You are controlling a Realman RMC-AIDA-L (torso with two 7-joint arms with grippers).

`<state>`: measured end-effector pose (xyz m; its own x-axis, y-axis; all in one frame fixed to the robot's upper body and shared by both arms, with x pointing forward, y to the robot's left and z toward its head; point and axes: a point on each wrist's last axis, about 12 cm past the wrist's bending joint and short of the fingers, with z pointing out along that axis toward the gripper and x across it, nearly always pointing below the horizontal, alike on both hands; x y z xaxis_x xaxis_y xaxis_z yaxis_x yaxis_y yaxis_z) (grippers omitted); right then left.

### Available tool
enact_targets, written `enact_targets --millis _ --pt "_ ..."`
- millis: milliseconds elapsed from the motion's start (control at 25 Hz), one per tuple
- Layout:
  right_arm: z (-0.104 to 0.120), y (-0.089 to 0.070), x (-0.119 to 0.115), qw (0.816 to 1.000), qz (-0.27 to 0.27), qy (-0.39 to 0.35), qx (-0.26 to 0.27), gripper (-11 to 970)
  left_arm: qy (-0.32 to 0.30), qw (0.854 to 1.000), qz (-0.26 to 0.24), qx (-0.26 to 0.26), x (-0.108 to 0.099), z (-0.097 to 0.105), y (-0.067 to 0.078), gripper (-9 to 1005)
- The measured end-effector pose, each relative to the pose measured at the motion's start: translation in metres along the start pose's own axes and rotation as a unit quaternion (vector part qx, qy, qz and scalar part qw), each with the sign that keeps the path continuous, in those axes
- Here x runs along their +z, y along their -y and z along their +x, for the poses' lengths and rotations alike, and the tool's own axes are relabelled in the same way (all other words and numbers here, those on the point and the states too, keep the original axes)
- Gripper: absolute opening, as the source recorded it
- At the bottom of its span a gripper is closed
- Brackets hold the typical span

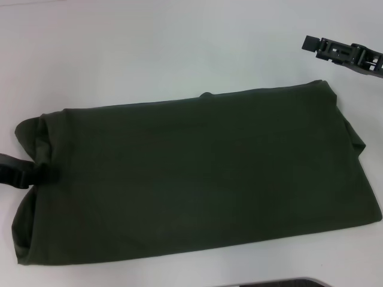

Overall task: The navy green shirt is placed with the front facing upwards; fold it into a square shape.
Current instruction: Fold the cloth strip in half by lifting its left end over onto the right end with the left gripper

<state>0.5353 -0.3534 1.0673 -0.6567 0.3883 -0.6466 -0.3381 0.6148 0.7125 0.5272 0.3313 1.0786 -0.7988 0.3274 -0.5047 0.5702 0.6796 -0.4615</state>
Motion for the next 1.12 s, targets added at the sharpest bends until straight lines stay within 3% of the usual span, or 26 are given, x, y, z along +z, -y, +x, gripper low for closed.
enact_targets --millis 240,480,920,1000,1120 --pt "0.002 0.000 0.000 1.000 0.000 -0.003 -0.002 917 0.006 1.000 -0.012 -0.006 -0.002 -0.001 -0.003 106" --pt "0.005 -0.001 0.002 1.000 -0.001 -0.008 -0.011 917 0.018 0.999 -0.029 -0.006 -0.009 -0.004 -0.008 106" --pt "0.017 -0.006 0.010 0.999 -0.018 -0.037 -0.030 812 0.044 0.997 -0.054 -0.024 -0.026 -0.006 -0.014 107" --pt "0.019 -0.008 0.014 0.998 -0.022 -0.046 -0.033 585 0.045 0.997 -0.056 -0.024 -0.029 -0.007 -0.014 107" --pt "0.023 -0.012 0.019 0.997 -0.031 -0.060 -0.043 458 0.046 0.997 -0.056 -0.024 -0.031 -0.009 -0.013 106"
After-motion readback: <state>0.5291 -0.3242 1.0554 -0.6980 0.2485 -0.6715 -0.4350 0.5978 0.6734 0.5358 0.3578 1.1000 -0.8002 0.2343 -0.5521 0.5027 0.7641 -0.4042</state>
